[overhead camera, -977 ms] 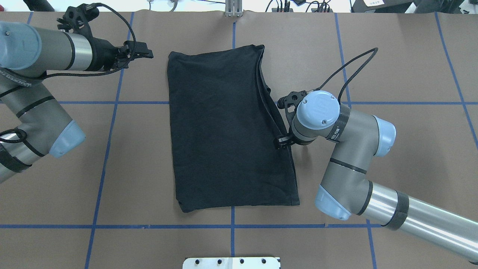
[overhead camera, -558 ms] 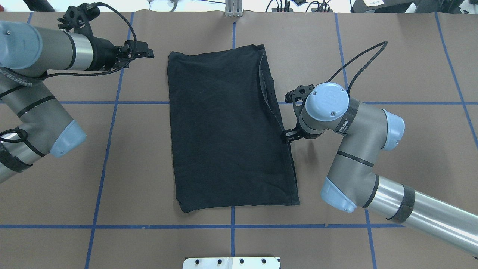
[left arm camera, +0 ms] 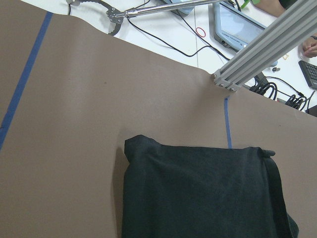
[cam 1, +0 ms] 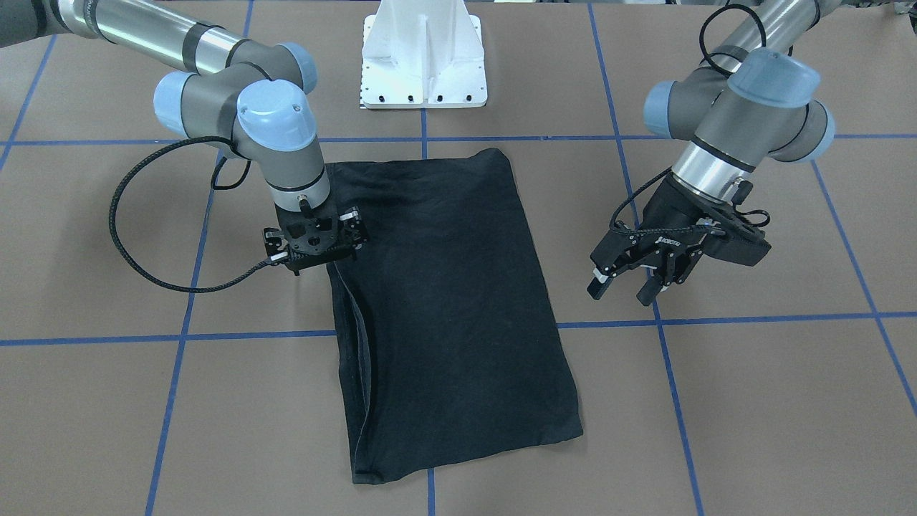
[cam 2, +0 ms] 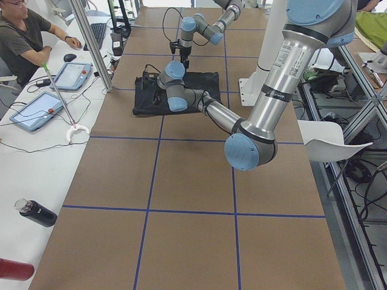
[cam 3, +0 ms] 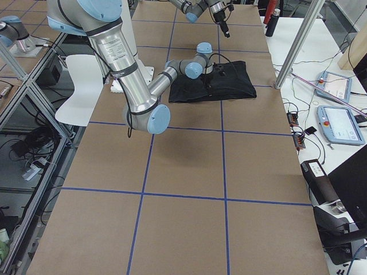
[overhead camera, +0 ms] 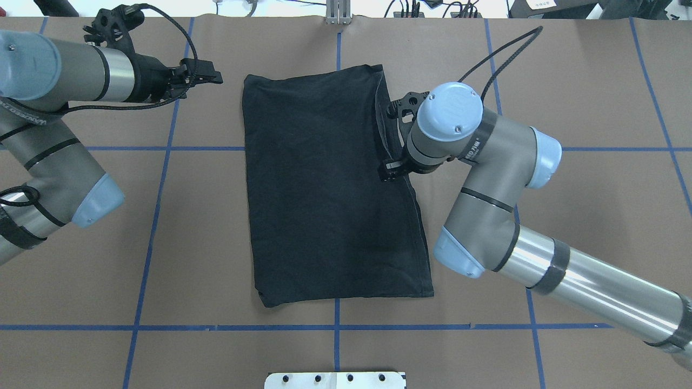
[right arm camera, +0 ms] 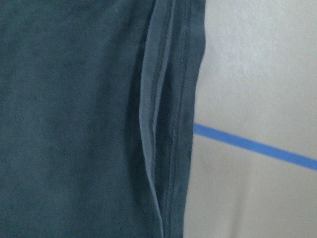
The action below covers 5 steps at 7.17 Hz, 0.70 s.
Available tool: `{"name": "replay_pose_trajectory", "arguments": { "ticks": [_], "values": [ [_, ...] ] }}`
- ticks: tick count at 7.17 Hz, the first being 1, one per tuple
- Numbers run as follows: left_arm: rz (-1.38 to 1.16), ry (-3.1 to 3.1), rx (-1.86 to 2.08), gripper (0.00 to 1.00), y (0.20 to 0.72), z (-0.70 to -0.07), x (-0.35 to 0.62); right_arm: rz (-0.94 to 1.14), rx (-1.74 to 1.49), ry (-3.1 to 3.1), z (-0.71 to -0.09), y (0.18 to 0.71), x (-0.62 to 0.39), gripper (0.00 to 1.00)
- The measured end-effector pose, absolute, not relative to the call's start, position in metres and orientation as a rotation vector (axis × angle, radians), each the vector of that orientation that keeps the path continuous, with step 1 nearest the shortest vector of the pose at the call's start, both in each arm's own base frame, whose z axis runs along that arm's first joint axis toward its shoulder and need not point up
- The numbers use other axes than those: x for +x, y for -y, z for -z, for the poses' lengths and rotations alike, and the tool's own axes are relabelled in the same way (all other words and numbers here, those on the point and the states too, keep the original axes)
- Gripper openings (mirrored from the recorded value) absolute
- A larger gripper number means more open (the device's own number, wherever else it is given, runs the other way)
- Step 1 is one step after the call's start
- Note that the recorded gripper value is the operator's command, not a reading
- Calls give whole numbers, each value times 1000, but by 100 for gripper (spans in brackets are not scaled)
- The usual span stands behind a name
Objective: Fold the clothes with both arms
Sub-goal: 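Continue moving the right gripper along the edge to the far corner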
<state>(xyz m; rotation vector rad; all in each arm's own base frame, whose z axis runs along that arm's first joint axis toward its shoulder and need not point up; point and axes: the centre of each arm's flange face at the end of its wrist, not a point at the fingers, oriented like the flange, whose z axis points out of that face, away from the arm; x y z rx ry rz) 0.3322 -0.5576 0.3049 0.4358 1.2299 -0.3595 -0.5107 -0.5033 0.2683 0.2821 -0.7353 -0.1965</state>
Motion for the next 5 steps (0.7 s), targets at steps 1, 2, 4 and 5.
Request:
{"name": "replay_pose_trajectory", "arguments": {
  "ticks": [1, 2, 4, 5],
  "values": [
    [361, -1227, 434, 100, 557, -306, 332, 180, 316, 732, -262, 527, -528, 99],
    [361, -1225, 432, 100, 557, -307, 332, 165, 344, 717, -268, 546, -543, 99],
    [362, -1222, 430, 100, 557, -310, 332, 147, 363, 687, -279, 572, -548, 99],
    [362, -1221, 430, 100, 558, -311, 332, 146, 368, 674, -284, 584, -541, 99]
  ]
}}
